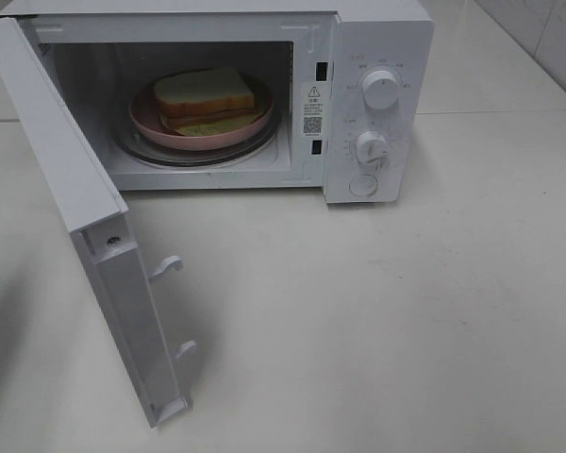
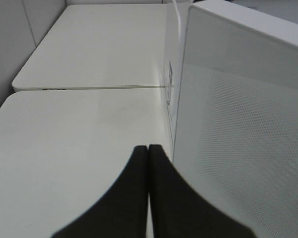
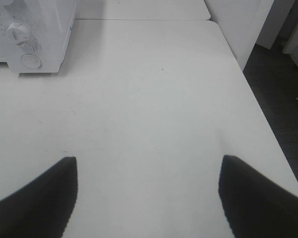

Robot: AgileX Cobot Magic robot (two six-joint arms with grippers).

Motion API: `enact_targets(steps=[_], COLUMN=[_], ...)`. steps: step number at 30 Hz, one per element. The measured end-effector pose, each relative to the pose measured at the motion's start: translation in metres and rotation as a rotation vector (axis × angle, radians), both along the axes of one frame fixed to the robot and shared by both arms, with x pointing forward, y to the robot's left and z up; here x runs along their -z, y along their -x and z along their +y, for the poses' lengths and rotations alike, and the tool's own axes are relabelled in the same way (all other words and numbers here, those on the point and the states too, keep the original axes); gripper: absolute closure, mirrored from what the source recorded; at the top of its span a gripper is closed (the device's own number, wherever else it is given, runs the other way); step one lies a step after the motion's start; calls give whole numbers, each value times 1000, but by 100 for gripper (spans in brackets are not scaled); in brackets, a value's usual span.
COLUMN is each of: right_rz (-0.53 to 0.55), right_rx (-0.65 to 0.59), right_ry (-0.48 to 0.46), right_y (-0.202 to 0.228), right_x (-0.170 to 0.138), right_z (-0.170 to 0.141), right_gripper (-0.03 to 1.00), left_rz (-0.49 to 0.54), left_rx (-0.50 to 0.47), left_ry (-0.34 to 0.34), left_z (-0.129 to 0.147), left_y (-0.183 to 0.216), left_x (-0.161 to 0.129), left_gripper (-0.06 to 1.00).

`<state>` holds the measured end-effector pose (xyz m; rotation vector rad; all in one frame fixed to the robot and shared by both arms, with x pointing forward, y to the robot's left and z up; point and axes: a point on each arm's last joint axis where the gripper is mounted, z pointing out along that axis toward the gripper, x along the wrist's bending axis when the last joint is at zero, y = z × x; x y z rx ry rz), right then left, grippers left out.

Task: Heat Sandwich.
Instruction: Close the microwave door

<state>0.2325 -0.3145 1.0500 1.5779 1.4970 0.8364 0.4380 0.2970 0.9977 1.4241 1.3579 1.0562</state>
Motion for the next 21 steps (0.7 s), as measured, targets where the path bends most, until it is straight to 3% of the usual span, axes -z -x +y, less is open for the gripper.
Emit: enact_targets(steps=[12, 21], right_rz=[0, 0], right_rx=[-1, 0], right_ry=[-1, 0], right_y=[0, 0], right_x=[0, 0], right_z=[0, 0], right_gripper=[21, 21], left_rz=[-65, -91], left_rx=[256, 335], left_ry=[46, 105], left_z=[-24, -32], left_y=[-20, -28], left_x=[18, 30], left_gripper=[94, 94])
